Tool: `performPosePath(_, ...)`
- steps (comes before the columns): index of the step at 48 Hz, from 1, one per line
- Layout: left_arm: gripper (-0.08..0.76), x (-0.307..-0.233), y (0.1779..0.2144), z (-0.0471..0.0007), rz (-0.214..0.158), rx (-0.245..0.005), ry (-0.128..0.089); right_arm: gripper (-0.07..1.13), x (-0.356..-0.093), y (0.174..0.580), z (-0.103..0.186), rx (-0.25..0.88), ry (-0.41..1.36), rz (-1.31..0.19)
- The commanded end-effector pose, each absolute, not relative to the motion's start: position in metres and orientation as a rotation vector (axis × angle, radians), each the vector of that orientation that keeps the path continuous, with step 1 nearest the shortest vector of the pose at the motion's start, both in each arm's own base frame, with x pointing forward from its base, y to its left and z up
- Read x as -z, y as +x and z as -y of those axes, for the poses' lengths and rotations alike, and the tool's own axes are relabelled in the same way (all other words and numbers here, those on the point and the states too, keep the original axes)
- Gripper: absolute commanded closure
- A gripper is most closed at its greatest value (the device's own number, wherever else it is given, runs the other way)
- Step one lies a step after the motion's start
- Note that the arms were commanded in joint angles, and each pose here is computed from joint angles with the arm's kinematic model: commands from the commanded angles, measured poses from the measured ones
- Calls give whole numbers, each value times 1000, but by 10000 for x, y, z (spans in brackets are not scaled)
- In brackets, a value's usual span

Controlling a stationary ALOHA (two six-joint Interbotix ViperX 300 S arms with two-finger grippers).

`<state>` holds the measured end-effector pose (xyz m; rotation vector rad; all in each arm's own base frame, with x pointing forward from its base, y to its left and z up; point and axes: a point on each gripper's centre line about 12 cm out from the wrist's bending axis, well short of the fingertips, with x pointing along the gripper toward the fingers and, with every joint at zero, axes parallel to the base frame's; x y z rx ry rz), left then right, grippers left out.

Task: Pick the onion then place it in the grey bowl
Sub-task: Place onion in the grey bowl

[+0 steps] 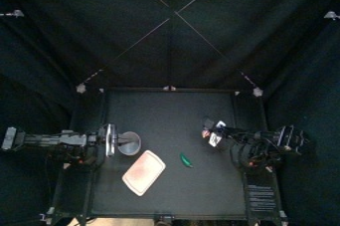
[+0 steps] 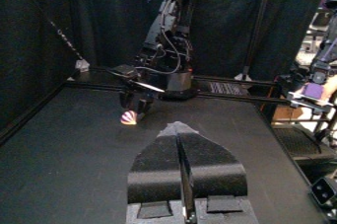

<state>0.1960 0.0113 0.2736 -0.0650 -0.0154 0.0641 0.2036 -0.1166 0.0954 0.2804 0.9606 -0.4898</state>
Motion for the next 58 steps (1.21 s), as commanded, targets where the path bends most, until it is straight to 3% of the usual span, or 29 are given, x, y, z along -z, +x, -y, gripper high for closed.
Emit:
performPosePath(1, 676, -2789, 1976, -121, 29, -67, -65, 236, -1068, 2129, 1206, 491, 270, -912)
performPosePath(8, 676, -2791, 1976, -127, 31, -71, -65, 236, -1277, 2337, 1122, 440, 239, -839)
performPosePath(21, 676, -2793, 1975, -136, 33, -75, -64, 236, -2105, 3014, 758, 257, 137, -577)
performPosePath(31, 676, -2802, 1974, -146, 40, -80, -64, 236, -2549, 3527, 459, 140, 79, -387)
performPosePath(42, 676, -2804, 1974, -149, 42, -82, -64, 236, -2591, 4097, 366, 99, 63, -241)
performPosePath(58, 676, -2777, 1969, -160, 34, -87, -61, 236, -2377, 5057, 315, 68, 46, -195)
